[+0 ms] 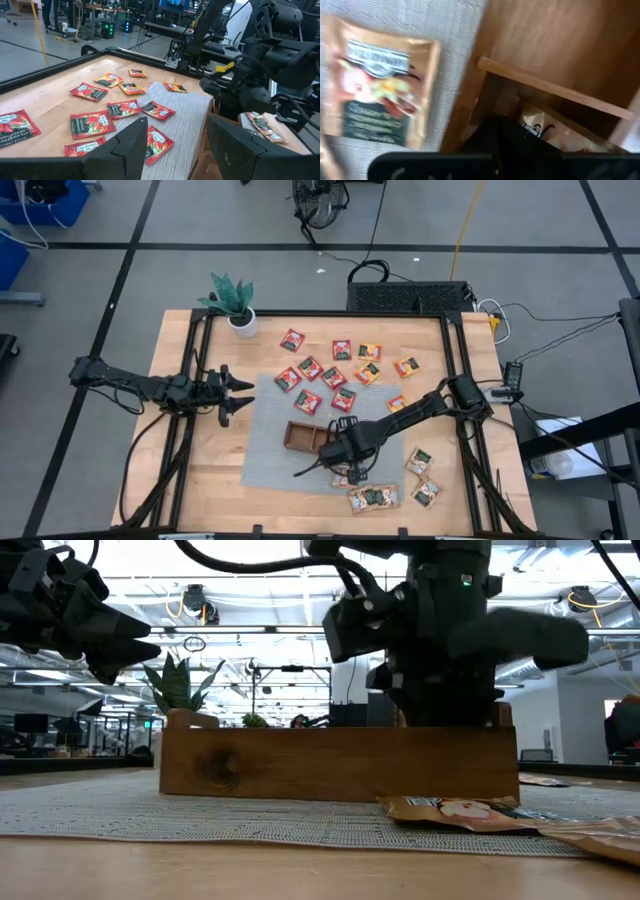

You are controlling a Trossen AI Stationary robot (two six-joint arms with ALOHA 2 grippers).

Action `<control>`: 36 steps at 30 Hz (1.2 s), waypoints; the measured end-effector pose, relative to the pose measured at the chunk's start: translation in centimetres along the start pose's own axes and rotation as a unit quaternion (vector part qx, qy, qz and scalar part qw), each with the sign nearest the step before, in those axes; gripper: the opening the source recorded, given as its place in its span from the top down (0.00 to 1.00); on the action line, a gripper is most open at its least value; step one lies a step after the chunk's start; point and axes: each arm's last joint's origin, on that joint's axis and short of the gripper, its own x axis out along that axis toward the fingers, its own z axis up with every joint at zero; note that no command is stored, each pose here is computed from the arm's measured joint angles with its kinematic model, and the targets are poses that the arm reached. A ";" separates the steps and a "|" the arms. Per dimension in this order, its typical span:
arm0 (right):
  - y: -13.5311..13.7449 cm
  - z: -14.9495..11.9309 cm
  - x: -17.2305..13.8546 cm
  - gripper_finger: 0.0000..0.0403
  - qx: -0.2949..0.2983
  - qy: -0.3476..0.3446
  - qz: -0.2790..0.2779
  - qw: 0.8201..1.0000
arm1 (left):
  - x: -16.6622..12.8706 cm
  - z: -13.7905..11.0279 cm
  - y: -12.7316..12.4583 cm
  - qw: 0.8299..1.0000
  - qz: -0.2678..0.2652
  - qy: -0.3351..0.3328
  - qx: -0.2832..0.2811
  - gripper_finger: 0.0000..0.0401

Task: Pick & Place Tea
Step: Put the brown tea bag into the right compartment of the wood organizer

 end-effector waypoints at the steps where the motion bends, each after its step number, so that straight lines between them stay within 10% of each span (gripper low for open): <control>1: -0.1 -0.2 0.0 1.00 -0.002 0.006 -0.009 1.000 | 0.0 0.0 0.0 1.000 0.000 0.000 0.000 0.49; 23: 0.2 -0.6 -0.5 1.00 -0.029 0.001 -0.080 0.996 | 0.0 0.0 0.0 1.000 0.000 0.000 0.000 0.49; 36: 2.4 -7.3 -9.8 1.00 0.099 -0.040 -0.138 0.985 | 0.0 0.0 0.0 1.000 0.000 0.000 0.000 0.49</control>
